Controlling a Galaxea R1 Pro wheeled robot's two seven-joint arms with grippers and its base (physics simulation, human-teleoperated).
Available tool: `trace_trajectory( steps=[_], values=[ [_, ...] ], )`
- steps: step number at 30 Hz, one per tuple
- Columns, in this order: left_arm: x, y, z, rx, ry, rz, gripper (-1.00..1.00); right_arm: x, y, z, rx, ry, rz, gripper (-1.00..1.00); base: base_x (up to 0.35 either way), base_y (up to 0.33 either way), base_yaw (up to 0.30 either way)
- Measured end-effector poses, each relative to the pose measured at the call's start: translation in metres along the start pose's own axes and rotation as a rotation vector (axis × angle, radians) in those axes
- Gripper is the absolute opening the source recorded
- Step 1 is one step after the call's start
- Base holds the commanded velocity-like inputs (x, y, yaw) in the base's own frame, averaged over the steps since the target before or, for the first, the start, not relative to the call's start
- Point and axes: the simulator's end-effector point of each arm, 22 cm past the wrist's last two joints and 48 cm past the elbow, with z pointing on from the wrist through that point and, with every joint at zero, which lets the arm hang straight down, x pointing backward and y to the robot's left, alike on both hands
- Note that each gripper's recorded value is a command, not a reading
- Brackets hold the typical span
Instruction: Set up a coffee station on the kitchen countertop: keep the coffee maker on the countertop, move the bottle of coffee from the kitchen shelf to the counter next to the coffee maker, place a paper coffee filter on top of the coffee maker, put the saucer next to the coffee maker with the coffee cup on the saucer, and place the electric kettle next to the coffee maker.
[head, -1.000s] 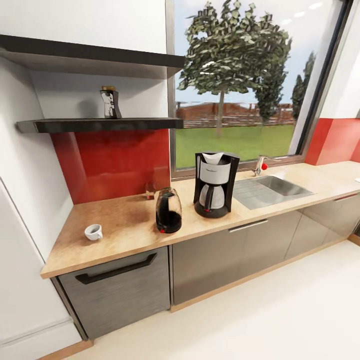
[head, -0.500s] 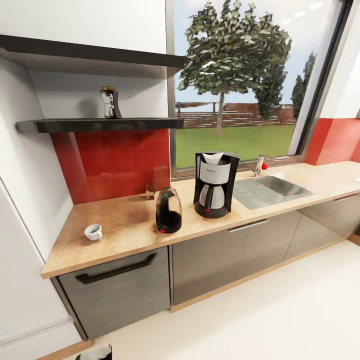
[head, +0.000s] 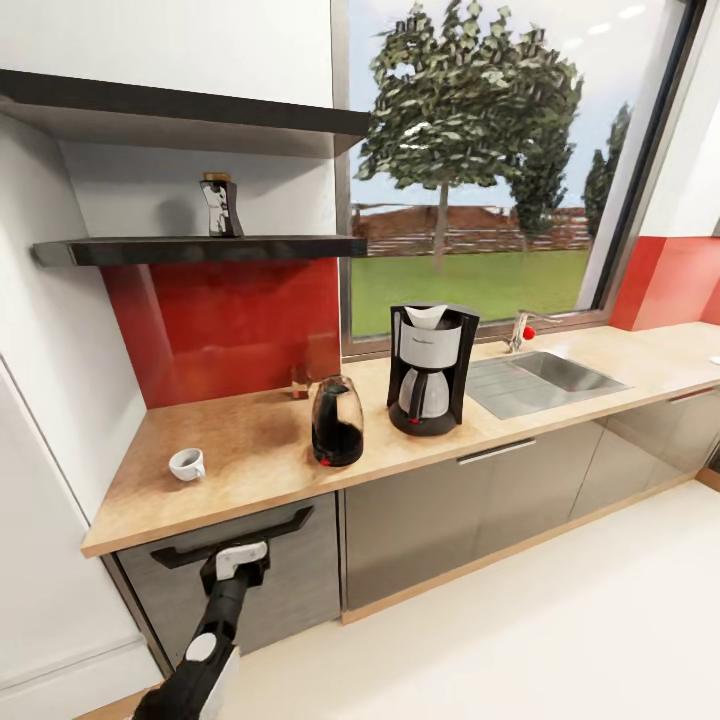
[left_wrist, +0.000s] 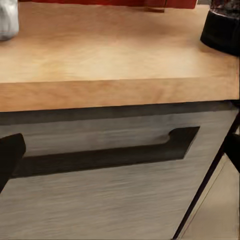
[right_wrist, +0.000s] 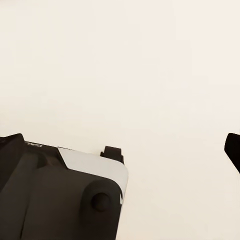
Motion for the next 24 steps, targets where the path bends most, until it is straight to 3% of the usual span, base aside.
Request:
trace_trajectory(
  steps=[10, 16, 19, 21, 24],
  values=[
    [-0.097, -0.058, 0.039, 0.058, -0.137, -0.066, 1.0, -0.001, -0.001, 0.0, 0.002, -0.002, 0.0, 1.0, 0.0, 0.0, 0.0],
    [-0.155, -0.1, 0.051, 0.132, -0.173, -0.042, 1.0, -0.001, -0.001, 0.0, 0.002, -0.002, -0.001, 1.0, 0.0, 0.0, 0.0],
    [-0.198, -0.115, 0.052, 0.159, -0.177, -0.025, 1.0, -0.001, -0.001, 0.0, 0.002, -0.002, -0.001, 1.0, 0.0, 0.0, 0.0],
    [-0.261, -0.12, 0.047, 0.168, -0.21, -0.023, 1.0, -0.001, -0.001, 0.0, 0.002, -0.002, 0.0, 1.0, 0.0, 0.0, 0.0],
    [-0.318, -0.121, 0.042, 0.17, -0.24, -0.02, 1.0, -0.001, -0.001, 0.0, 0.002, -0.002, 0.0, 1.0, 0.0, 0.0, 0.0]
  ],
)
